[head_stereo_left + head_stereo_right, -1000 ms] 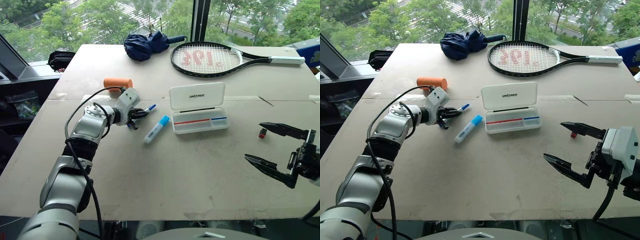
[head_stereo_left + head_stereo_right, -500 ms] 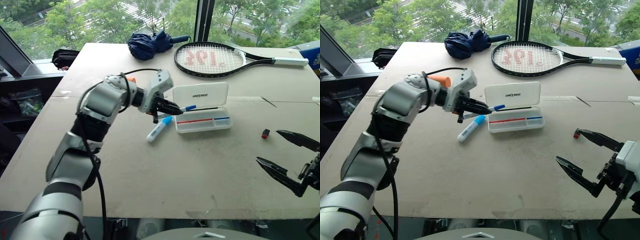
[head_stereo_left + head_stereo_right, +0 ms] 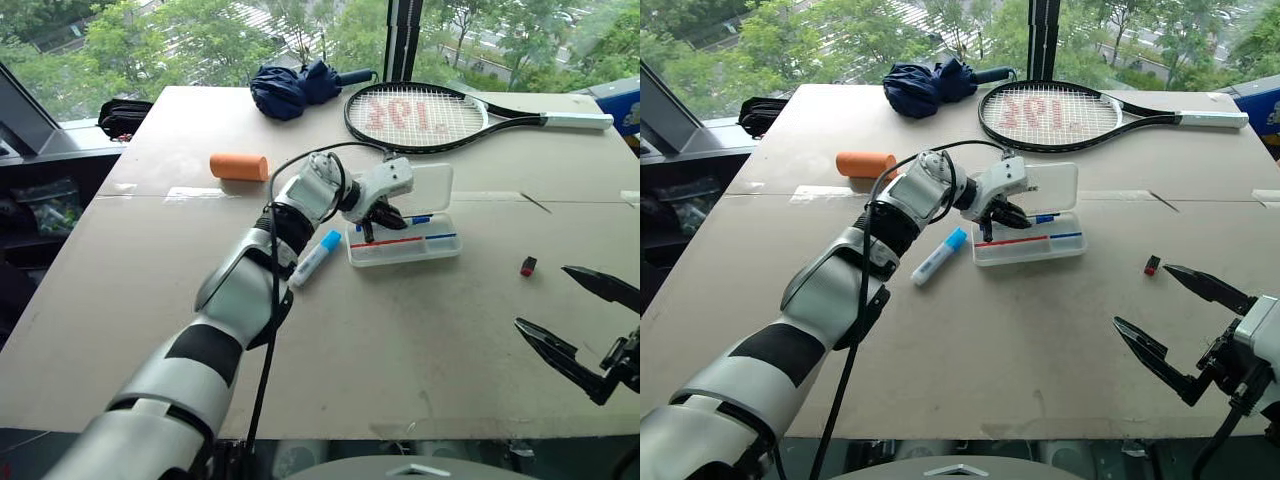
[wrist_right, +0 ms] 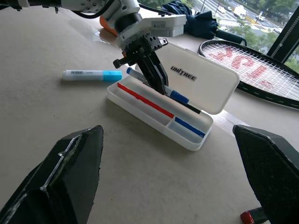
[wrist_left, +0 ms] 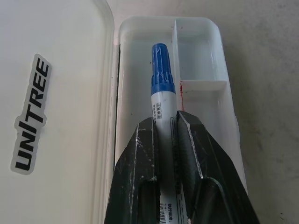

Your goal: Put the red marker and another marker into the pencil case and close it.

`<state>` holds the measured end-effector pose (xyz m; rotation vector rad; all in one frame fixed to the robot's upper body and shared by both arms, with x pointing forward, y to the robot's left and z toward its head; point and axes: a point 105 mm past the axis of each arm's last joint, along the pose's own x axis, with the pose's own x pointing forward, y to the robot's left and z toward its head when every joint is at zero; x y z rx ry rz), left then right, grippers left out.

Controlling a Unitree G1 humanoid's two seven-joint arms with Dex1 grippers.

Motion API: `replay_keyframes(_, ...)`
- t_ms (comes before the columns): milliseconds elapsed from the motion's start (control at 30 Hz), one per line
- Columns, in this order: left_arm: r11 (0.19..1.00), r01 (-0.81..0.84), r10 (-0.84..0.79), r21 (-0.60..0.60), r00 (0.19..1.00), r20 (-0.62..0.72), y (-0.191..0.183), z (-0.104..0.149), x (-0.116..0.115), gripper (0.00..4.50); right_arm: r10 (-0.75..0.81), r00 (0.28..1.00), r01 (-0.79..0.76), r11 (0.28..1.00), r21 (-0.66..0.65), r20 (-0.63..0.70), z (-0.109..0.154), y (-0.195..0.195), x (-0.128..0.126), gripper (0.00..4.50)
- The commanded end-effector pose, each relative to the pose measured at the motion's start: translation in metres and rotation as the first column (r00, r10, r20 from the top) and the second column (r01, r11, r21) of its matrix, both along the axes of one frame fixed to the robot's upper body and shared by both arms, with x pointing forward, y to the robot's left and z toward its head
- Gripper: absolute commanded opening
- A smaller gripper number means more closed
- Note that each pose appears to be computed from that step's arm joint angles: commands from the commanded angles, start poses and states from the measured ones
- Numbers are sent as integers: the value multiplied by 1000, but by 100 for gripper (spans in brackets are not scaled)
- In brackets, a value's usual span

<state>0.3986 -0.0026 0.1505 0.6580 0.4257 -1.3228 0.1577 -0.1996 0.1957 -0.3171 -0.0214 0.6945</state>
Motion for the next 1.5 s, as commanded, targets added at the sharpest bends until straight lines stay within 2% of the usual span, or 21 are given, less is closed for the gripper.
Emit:
replay_keyframes(33, 1000, 16, -15, -9, 996, 87, -7, 11, 6, 51, -14, 999, 15, 1000, -25, 42, 7, 2, -5, 450)
replay_keyframes(100, 999, 22, -20, -24, 995, 99, -8, 16, 7, 118, -17, 999, 18, 1000, -23, 39, 7, 2, -6, 450)
replay_keyframes(233, 996, 24, -17, -81, 996, 84, 9, 40, 7, 313, -9, 1000, 10, 1000, -16, 29, 5, 3, -6, 450)
replay_keyframes(333, 986, -7, 5, -167, 1000, -11, 37, 59, -8, 313, 16, 1000, -16, 1000, -7, 19, 3, 4, -3, 450)
replay_keyframes(467, 959, -142, 117, -244, 987, -113, 76, 63, -34, 313, 50, 999, -50, 999, 8, 13, 2, 5, 3, 450)
replay_keyframes(567, 896, -382, 365, -226, 924, -117, 117, 41, -53, 313, 102, 995, -102, 995, 22, 7, 0, 10, 9, 450)
replay_keyframes(633, 858, -479, 466, -185, 878, -114, 131, 23, -67, 313, 139, 990, -139, 990, 26, -2, -1, 14, 11, 450)
replay_keyframes(733, 836, -528, 521, -149, 849, -84, 135, 9, -78, 313, 180, 984, -180, 983, 25, -16, -3, 17, 11, 450)
replay_keyframes(800, 838, -538, 535, -87, 843, -60, 139, -12, -85, 313, 203, 979, -203, 979, 21, -24, -3, 18, 12, 450)
replay_keyframes(900, 827, -559, 555, -60, 828, -75, 137, -35, -85, 313, 204, 979, -204, 979, 13, -21, -2, 15, 15, 450)
replay_keyframes(1000, 825, -564, 559, -44, 825, -81, 137, -48, -84, 230, 204, 979, -203, 979, 11, -22, -2, 15, 15, 450)
replay_keyframes(1100, 829, -559, 556, -21, 827, -81, 141, -58, -85, 87, 198, 980, -198, 980, 8, -27, -4, 14, 12, 450)
replay_keyframes(1167, 834, -550, 547, -35, 834, -79, 142, -54, -84, 76, 190, 981, -190, 982, 9, -30, -4, 13, 11, 450)
replay_keyframes(1233, 862, -493, 488, -113, 870, -75, 137, -33, -80, 76, 181, 983, -180, 984, 11, -34, -5, 12, 9, 450)
replay_keyframes(1300, 918, -353, 343, -179, 936, -82, 125, -3, -84, 76, 163, 986, -163, 987, 12, -43, -7, 8, 6, 450)
replay_keyframes(1500, 988, -94, 86, -119, 994, -73, 103, 30, -85, 76, 118, 992, -118, 993, 1, -45, -9, 2, 1, 450)
